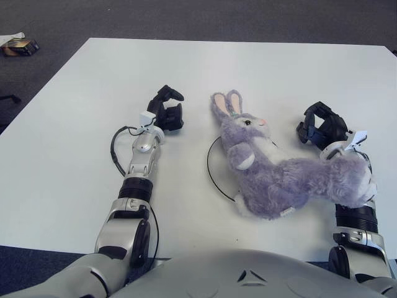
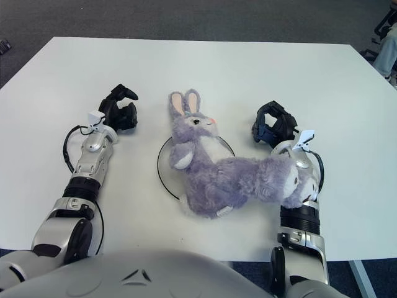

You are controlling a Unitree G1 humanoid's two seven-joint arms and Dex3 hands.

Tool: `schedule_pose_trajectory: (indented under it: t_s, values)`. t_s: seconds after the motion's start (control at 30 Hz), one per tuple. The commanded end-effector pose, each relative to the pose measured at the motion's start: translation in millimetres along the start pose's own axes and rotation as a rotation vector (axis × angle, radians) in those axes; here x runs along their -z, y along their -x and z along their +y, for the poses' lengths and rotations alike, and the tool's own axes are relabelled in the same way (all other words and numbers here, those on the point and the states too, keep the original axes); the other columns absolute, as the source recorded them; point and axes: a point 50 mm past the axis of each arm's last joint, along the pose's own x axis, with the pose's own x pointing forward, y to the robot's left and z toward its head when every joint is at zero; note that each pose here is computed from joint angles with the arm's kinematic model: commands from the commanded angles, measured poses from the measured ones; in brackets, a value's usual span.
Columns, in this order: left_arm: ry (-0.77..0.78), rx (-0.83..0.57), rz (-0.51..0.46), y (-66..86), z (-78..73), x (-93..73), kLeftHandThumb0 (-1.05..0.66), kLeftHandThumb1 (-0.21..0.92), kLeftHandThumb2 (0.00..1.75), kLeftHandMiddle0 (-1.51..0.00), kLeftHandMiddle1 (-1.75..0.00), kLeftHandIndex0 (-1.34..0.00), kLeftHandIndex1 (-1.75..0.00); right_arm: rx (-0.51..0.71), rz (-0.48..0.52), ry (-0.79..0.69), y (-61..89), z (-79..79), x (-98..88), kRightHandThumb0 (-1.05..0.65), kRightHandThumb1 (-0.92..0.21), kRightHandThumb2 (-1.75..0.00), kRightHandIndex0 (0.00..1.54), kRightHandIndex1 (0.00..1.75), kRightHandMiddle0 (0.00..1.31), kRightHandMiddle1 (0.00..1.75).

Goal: Put the doll into the plate.

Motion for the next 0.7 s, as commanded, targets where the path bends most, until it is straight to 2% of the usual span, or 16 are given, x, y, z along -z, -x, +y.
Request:
schedule_pose_trajectory:
  t_s: [0.0, 0.27, 0.4, 0.67]
  values:
    - [0.038, -0.042, 0.11, 17.2, -2.1, 25.0, -0.46, 0.39, 1.23, -1.31, -1.75, -0.56, -1.75, 0.023, 0.215, -0.026, 11.7, -7.2, 48.6, -0.45, -0.42, -1.19, 1.25, 1.75, 0.53, 1.75]
    - [0.053, -0.067, 0.116, 19.4, -4.9, 24.9, -0.46, 0.38, 1.24, -1.28, -1.75, -0.56, -1.75, 0.014, 0.199, 0.09, 9.8, -9.7, 45.7, -0.44, -0.44, -1.17, 1.27, 1.75, 0.52, 1.75]
    - [0.053, -0.077, 0.113, 19.1, -5.5, 24.3, -0.46, 0.38, 1.24, -1.28, -1.75, -0.56, -1.75, 0.019, 0.154, 0.171, 8.4, -9.1, 41.8, -0.44, -0.44, -1.17, 1.28, 1.75, 0.52, 1.75]
    - [0.063, -0.074, 0.102, 19.8, -5.2, 24.2, -0.46, 0.39, 1.23, -1.29, -1.75, -0.56, -1.75, 0.01, 0.136, 0.145, 7.1, -8.3, 40.4, -0.44, -0.45, -1.16, 1.28, 1.75, 0.51, 1.75]
